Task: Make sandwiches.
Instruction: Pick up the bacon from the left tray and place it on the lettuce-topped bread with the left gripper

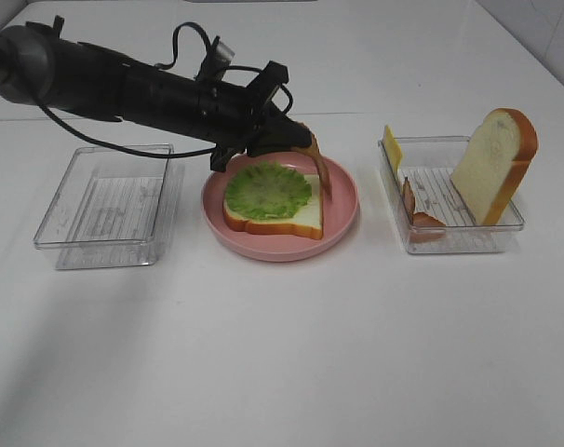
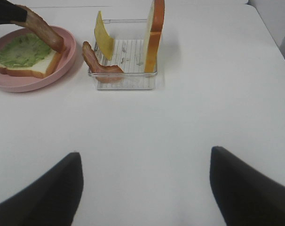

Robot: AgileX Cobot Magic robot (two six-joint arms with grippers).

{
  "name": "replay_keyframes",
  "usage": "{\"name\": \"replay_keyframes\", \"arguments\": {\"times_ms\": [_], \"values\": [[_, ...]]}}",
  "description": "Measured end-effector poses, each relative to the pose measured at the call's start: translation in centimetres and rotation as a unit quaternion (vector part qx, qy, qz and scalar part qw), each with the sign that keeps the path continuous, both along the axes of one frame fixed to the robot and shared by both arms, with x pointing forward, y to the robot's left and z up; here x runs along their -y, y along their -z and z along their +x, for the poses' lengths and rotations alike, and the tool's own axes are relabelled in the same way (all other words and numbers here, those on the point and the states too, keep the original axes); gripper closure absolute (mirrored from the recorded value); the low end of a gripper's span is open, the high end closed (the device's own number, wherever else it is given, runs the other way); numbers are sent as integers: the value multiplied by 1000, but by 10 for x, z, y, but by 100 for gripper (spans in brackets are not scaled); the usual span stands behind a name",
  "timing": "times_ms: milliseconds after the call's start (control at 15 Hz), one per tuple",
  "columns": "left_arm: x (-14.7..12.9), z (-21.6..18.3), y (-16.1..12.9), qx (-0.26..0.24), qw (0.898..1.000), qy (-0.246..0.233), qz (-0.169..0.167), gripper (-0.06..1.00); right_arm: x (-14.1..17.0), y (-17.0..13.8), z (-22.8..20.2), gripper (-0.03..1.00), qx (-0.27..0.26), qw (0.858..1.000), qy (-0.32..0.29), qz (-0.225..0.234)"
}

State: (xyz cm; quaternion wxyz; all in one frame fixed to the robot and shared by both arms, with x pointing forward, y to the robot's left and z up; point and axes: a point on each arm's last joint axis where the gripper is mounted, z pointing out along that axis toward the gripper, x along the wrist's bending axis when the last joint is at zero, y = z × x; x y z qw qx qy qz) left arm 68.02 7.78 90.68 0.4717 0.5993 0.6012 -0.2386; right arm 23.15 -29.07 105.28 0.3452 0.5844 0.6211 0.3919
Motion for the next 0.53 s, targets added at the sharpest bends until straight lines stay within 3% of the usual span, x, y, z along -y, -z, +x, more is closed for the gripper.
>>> {"name": "replay_keyframes", "arguments": {"times_ms": [267, 533], "values": [[-22, 6, 16, 5, 999, 9, 49, 94, 0, 0, 0, 26, 0, 1000, 0, 0], [-44, 13, 19, -9, 998, -11, 64, 94, 0, 0, 0, 26, 0, 1000, 0, 0]]}}
